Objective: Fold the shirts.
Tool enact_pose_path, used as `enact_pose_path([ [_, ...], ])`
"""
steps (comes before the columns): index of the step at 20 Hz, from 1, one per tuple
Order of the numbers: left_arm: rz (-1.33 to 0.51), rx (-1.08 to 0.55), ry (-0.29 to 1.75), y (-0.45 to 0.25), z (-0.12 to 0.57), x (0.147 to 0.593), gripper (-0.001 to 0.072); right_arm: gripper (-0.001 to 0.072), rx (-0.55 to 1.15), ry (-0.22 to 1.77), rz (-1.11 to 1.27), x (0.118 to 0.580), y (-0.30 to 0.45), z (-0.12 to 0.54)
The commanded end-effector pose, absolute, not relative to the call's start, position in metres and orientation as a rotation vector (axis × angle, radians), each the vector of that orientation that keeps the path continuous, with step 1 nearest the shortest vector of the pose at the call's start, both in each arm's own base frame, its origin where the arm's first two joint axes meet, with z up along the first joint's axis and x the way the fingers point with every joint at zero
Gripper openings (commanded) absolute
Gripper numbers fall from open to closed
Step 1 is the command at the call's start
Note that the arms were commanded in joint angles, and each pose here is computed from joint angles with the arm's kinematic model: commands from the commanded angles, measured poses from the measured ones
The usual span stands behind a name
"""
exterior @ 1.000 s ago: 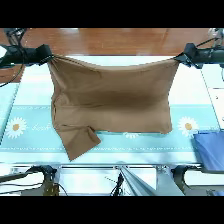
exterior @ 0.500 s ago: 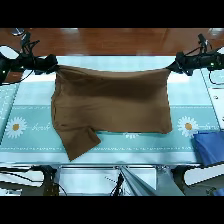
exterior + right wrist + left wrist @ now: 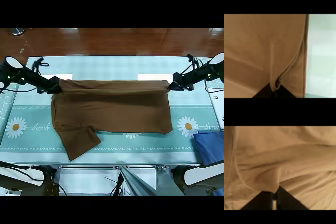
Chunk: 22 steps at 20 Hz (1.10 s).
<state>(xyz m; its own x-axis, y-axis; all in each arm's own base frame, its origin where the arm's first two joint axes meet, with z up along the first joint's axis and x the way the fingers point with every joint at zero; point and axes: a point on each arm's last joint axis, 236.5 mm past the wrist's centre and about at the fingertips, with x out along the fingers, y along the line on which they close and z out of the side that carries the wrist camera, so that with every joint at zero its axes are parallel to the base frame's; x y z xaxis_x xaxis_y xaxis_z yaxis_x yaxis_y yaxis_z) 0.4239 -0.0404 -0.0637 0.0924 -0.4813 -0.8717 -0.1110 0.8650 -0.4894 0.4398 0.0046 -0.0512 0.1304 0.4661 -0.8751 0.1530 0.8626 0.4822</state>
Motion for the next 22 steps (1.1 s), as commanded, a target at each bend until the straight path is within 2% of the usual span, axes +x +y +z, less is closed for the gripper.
enact_pose_path([
  [1, -0.33, -0.497, 1.566, -0.051, -0.075, 0.401, 0.0637, 0.0403, 0.554, 1.467, 0.249, 0.432, 0.01, -0.06],
  [2, -0.344, -0.494, 1.594, -0.052, -0.073, 0.394, 0.0705, 0.0622, 0.572, 1.468, 0.272, 0.431, 0.015, -0.055],
  [7, -0.262, -0.447, 1.737, -0.013, -0.057, 0.354, 0.0704, 0.0627, 0.549, 1.47, 0.243, 0.415, -0.012, -0.023],
  [9, -0.213, -0.446, 1.71, 0.01, -0.045, 0.337, 0.0704, 0.0627, 0.516, 1.448, 0.166, 0.399, -0.037, -0.016],
  [12, -0.124, -0.549, 1.68, 0.03, -0.051, 0.292, 0.0704, 0.0627, 0.573, 1.324, 0.122, 0.377, -0.036, -0.016],
  [15, -0.114, -0.694, 1.686, 0.024, -0.069, 0.241, 0.0704, 0.0627, 0.666, 1.245, 0.168, 0.343, 0.004, -0.027],
  [17, -0.172, -0.819, 1.623, 0.001, -0.074, 0.233, 0.0704, 0.0627, 0.735, 1.203, 0.213, 0.325, 0.028, -0.031],
  [19, -0.267, -0.854, 1.607, -0.023, -0.08, 0.218, 0.0703, 0.0627, 0.764, 1.186, 0.238, 0.313, 0.041, -0.032],
  [22, -0.252, -0.913, 1.602, -0.037, -0.097, 0.207, 0.0703, 0.0627, 0.765, 1.184, 0.24, 0.306, 0.044, -0.031],
])
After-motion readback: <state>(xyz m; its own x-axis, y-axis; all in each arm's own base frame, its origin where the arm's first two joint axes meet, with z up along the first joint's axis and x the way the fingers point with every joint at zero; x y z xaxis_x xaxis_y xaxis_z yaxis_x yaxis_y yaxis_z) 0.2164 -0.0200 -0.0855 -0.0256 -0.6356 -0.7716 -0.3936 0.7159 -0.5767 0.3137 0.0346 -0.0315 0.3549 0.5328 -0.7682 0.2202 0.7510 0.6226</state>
